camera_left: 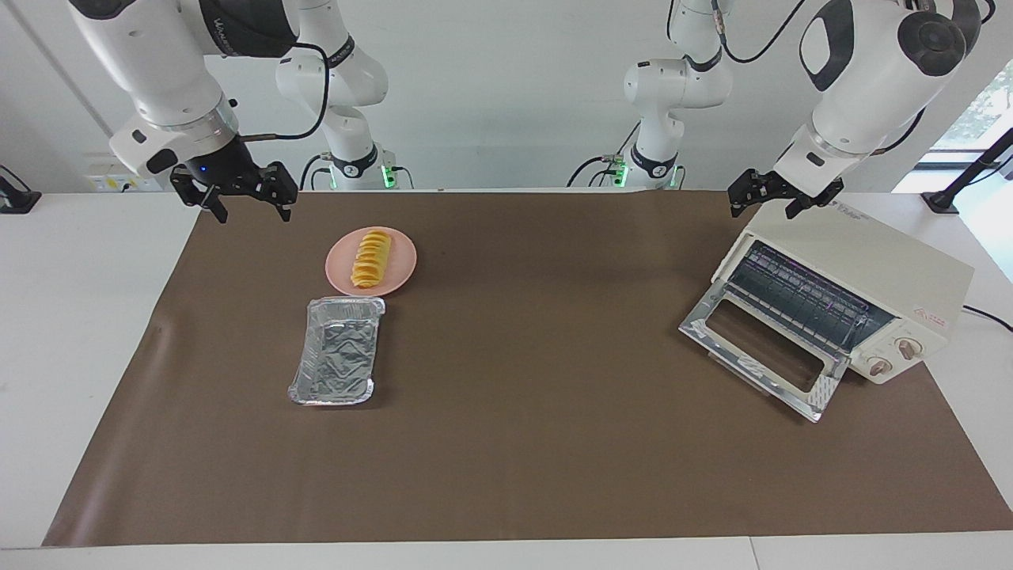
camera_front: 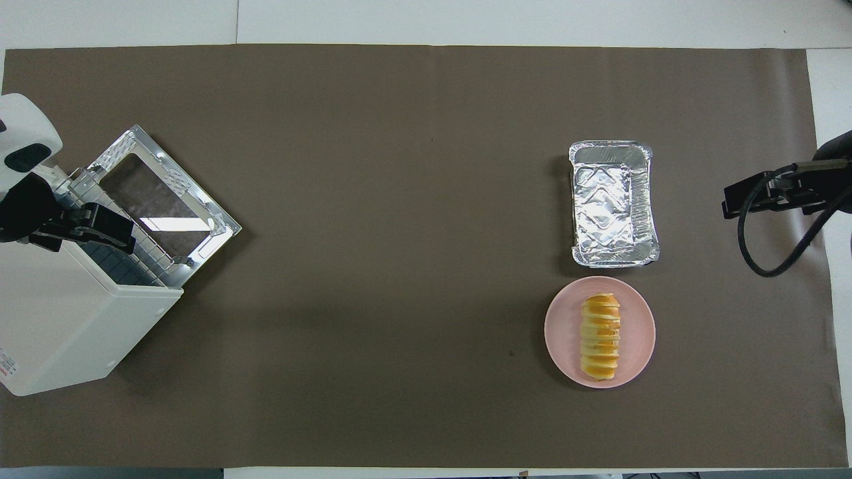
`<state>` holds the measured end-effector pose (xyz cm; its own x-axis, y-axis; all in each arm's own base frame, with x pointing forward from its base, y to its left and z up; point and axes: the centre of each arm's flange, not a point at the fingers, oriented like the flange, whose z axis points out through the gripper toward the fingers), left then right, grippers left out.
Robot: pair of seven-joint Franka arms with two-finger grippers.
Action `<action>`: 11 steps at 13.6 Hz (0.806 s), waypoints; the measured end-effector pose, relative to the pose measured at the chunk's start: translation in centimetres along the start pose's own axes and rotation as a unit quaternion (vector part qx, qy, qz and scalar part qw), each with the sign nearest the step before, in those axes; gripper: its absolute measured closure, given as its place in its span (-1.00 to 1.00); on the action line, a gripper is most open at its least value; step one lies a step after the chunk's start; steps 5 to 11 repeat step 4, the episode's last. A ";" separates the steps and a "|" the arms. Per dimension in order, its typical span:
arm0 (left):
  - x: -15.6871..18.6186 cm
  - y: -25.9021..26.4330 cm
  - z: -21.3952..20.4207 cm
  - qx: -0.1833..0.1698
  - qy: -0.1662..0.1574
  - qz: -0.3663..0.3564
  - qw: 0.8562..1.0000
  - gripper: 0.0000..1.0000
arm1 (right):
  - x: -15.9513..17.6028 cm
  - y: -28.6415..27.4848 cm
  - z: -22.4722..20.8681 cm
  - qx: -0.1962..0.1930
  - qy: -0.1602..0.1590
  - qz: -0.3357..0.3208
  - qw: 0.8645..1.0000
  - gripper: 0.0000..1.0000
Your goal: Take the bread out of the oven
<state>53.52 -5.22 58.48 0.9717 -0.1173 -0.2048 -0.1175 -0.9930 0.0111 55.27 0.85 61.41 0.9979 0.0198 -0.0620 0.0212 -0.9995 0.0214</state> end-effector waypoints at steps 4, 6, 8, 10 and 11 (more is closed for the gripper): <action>0.0 0.0 0.0 0.000 0.000 0.000 1.000 -1.00 | 0.2 -0.2 -0.1 0.000 0.008 -0.002 1.000 -1.00; 0.0 0.0 0.0 0.000 0.000 0.000 1.000 -1.00 | 0.2 -0.2 -0.1 0.000 0.008 -0.002 1.000 -1.00; 0.0 0.0 0.0 0.000 0.000 0.000 1.000 -1.00 | 0.2 -0.2 -0.1 0.000 0.008 -0.002 1.000 -1.00; 0.0 0.0 0.0 0.000 0.000 0.000 1.000 -1.00 | 0.2 -0.2 -0.1 0.000 0.008 -0.002 1.000 -1.00; 0.0 0.0 0.0 0.000 0.000 0.000 1.000 -1.00 | 0.2 -0.2 -0.1 0.000 0.008 -0.002 1.000 -1.00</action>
